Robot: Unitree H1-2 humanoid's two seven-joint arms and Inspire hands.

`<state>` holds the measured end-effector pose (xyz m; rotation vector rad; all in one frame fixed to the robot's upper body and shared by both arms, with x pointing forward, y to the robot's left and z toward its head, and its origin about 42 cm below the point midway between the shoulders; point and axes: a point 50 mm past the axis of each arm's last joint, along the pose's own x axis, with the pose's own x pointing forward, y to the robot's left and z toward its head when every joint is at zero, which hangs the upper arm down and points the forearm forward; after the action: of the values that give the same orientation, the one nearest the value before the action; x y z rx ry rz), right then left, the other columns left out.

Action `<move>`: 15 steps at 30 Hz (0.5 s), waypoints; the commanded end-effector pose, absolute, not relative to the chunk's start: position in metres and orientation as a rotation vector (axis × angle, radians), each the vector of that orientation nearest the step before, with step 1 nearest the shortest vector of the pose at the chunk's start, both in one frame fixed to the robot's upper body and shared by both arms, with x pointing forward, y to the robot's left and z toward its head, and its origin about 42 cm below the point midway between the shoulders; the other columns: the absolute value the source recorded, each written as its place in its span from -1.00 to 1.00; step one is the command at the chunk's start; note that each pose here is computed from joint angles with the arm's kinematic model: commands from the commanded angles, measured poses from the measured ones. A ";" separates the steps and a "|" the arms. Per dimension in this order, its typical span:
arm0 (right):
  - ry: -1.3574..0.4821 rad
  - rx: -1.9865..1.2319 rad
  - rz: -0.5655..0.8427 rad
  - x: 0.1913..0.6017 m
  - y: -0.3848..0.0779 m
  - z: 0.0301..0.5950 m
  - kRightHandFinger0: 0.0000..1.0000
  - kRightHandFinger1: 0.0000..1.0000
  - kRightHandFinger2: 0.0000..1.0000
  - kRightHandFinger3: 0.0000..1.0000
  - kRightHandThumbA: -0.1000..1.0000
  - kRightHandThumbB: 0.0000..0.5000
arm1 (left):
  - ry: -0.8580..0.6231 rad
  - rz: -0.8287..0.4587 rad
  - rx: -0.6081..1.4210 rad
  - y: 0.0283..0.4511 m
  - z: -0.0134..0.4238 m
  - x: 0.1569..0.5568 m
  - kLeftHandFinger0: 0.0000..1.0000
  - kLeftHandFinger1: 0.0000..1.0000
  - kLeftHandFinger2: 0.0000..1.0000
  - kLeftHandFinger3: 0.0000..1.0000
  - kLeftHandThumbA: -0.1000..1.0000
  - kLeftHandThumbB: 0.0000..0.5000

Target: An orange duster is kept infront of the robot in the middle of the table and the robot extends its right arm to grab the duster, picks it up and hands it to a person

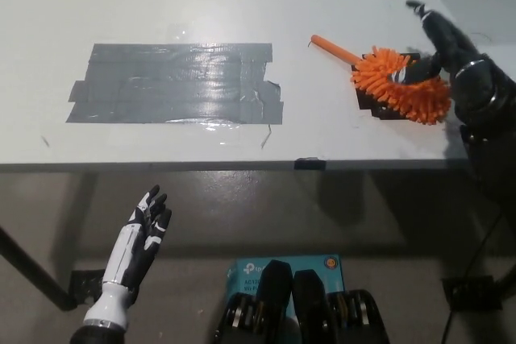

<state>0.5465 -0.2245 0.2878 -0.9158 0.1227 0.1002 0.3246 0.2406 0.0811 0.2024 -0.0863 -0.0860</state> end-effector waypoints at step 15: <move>0.304 -0.899 0.206 0.582 -0.208 0.292 1.00 1.00 1.00 1.00 0.90 0.54 | -0.170 -0.122 0.240 0.237 0.105 0.338 1.00 1.00 1.00 1.00 0.66 -0.23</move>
<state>0.5686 -0.2150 0.2574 -0.8596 0.3699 0.2037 0.3323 0.2383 0.0890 0.2106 -0.1107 -0.0964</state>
